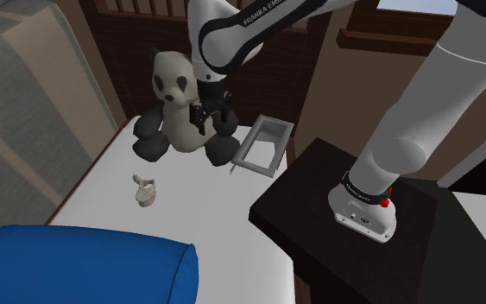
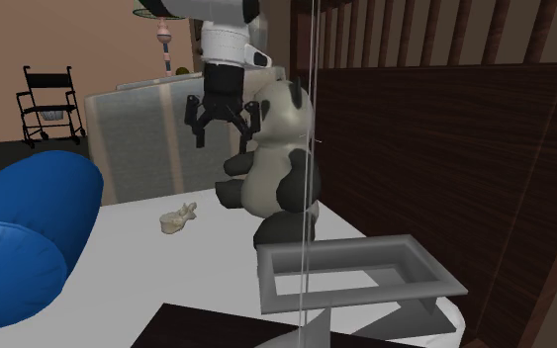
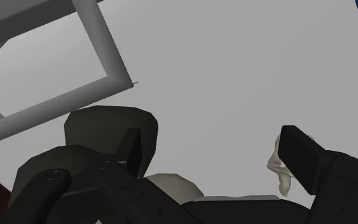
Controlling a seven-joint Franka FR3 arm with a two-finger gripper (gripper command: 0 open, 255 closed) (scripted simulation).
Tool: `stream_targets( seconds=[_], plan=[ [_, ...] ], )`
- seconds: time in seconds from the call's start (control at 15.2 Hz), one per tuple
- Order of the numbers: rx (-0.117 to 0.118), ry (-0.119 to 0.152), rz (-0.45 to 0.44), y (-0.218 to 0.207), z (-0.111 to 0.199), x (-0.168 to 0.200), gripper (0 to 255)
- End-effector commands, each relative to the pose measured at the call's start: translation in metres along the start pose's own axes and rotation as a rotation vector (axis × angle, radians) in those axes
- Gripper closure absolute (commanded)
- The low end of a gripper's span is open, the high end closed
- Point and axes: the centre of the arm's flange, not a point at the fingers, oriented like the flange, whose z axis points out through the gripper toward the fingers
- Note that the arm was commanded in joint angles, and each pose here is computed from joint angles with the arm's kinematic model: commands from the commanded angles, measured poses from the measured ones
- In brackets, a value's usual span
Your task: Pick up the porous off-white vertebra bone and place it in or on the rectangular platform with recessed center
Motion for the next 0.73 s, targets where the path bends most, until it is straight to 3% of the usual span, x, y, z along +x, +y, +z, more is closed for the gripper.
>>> stream_targets(
  seconds=[0.0,0.66],
  plan=[
    [0.004,-0.011,0.018,-0.015,0.017,0.015,0],
    [0.021,-0.068,0.101,-0.082,0.106,0.091,0]
  ],
)
